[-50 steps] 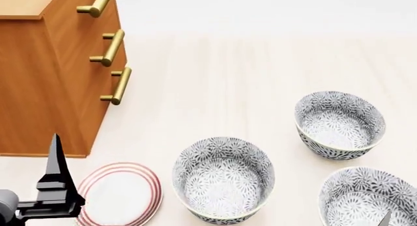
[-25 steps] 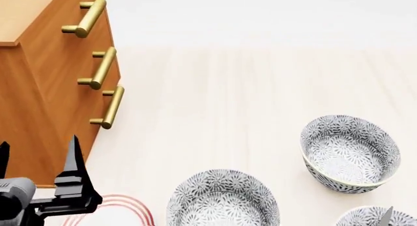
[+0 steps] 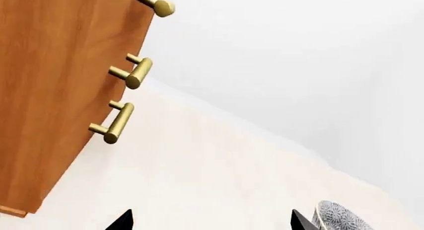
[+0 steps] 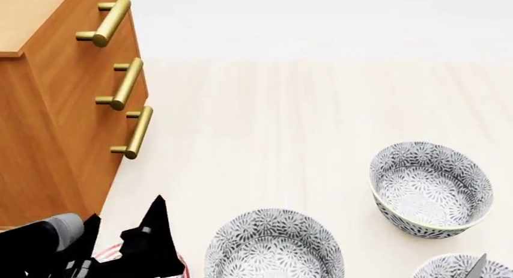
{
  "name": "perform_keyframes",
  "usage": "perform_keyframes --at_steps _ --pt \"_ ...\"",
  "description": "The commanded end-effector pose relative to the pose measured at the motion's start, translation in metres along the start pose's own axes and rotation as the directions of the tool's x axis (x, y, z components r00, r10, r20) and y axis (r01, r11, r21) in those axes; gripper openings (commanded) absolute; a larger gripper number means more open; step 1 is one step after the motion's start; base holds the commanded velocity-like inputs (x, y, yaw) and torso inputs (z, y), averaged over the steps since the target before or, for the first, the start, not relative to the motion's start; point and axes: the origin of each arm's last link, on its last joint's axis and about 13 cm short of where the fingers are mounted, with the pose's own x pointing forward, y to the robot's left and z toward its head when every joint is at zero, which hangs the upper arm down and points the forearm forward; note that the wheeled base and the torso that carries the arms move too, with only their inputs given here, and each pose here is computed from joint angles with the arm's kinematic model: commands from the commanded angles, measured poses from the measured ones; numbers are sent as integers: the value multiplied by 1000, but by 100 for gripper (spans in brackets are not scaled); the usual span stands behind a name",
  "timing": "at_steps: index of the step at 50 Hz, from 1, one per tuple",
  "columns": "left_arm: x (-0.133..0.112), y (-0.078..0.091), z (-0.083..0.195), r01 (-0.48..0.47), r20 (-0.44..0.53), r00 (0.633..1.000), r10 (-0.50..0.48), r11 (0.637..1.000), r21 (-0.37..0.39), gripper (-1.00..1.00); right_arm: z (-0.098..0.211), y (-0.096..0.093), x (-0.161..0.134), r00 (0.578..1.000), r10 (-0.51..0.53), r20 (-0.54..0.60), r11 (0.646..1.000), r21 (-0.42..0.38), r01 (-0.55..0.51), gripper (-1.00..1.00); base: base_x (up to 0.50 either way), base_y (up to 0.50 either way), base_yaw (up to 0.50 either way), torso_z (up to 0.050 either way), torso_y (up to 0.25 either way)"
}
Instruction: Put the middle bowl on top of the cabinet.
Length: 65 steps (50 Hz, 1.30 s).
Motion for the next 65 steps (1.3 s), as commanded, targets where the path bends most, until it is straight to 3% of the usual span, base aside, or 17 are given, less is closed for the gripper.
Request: perform_keyframes --at_steps 1,7,13,18,26,35,65 --pt "3 -23 -9 52 -153 986 -71 991 -122 100 3 -5 -2 1000 4 10 1000 4 -4 100 0 0 0 0 0" --pt "16 -24 -23 29 -221 974 -58 991 -130 100 3 -4 -1 1000 4 13 1000 6 -4 100 0 0 0 0 0" --pt "24 -24 -30 24 -191 981 -46 993 -117 100 3 -5 -2 1000 4 15 1000 8 -4 100 0 0 0 0 0" --pt "31 -23 -34 -28 -228 974 -4 990 -137 100 4 -5 -2 1000 7 21 1000 8 -7 100 0 0 0 0 0" --pt "39 -18 -44 -107 -289 954 75 990 -95 100 5 -5 -2 1000 9 24 1000 7 -10 100 0 0 0 0 0" --pt "40 -16 -58 -100 -360 931 57 990 -103 100 9 -6 -3 999 6 36 1000 9 -6 100 0 0 0 0 0" --pt "25 -24 -84 -38 -454 891 -1 996 -77 100 13 -7 -4 998 11 59 1000 10 -12 100 0 0 0 0 0"
